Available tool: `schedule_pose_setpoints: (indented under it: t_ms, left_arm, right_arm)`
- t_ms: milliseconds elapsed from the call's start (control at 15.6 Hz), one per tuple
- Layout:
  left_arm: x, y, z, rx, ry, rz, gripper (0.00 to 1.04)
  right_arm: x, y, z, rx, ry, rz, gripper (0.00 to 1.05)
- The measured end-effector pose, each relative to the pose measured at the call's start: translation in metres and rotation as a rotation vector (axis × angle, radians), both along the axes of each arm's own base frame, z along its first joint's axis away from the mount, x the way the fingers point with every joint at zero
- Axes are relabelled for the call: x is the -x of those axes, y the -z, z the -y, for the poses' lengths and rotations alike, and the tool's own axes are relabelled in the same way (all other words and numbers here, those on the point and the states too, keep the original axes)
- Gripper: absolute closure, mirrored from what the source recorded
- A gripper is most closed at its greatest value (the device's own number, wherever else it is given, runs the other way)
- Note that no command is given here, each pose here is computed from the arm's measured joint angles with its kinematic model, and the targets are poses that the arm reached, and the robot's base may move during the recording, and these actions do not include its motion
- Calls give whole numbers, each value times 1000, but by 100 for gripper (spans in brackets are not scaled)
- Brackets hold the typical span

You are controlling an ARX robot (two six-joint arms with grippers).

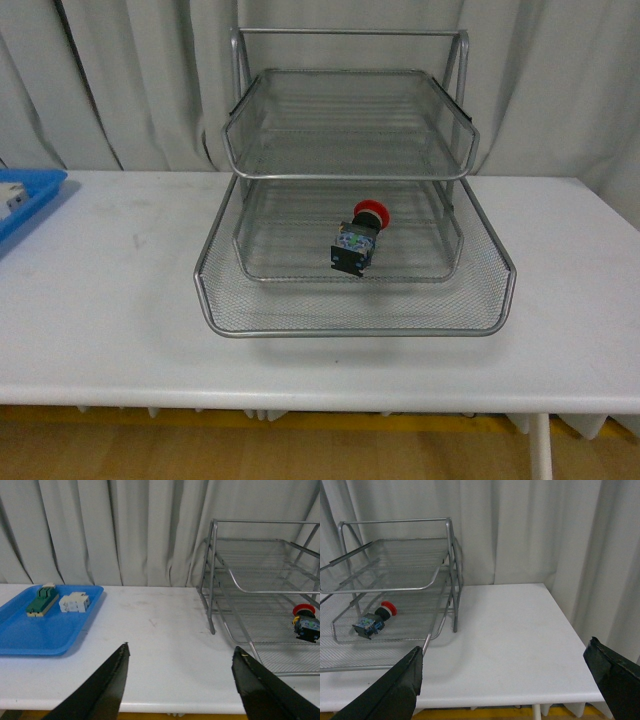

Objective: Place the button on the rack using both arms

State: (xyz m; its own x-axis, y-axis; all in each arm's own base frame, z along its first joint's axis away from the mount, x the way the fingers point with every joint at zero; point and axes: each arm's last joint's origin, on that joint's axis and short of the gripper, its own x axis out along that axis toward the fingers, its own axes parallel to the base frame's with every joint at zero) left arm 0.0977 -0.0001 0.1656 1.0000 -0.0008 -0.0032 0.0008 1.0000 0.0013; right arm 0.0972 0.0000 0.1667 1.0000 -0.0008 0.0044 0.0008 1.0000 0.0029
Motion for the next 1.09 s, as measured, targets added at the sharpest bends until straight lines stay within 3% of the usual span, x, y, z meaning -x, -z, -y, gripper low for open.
schedule_pose_setpoints:
  t_ms: [192,384,576,640,896,1088]
  left_arm:
    - [0,0,0,0,0,0,8]
    - [0,0,0,0,0,0,7]
    - [0,0,0,0,0,0,7]
    - [0,0,0,0,0,0,7]
    - [0,0,0,0,0,0,7]
    - [0,0,0,0,0,0,7]
  right_arm:
    - [0,0,0,0,0,0,6]
    - [-8,-3,2,-22,-75,-88,6]
    - [-70,-67,-15,-114,-191,7,6]
    - [-100,-77,-27,-164,-231,-27,6]
    - [-196,-56,-93,-271,-360,-415,6]
    - [-198,-41,-122,-241,-433,-583,36]
